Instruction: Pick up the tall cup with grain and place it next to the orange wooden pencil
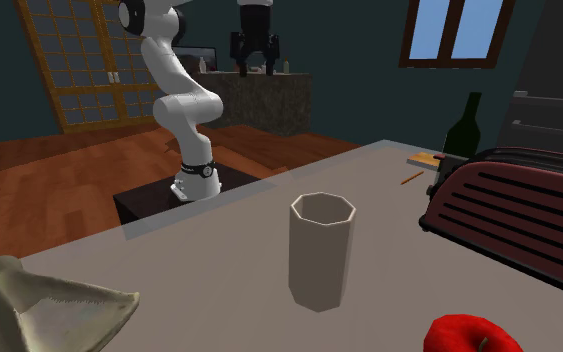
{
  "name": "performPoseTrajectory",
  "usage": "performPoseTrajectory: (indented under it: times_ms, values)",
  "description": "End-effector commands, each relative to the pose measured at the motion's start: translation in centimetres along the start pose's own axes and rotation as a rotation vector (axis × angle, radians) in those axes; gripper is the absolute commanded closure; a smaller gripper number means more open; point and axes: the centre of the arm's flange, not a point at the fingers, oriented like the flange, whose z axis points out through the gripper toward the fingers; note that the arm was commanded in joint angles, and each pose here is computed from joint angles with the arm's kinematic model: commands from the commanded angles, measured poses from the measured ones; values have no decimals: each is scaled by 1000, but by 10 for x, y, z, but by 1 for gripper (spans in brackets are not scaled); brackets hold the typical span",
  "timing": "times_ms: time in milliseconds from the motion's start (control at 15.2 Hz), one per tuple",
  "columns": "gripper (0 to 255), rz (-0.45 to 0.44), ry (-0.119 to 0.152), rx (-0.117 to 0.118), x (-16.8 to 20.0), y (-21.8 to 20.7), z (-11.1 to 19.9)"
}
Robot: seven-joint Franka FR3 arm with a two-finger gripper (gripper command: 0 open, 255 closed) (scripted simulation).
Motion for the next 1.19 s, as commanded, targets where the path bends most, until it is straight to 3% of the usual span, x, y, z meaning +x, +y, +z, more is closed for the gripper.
performPoseTrajectory:
  times_ms: [0, 1122]
  values:
    - [0, 0, 0, 0, 0, 0, 0]
    - [0, -1, 7, -10, 178, 107, 79]
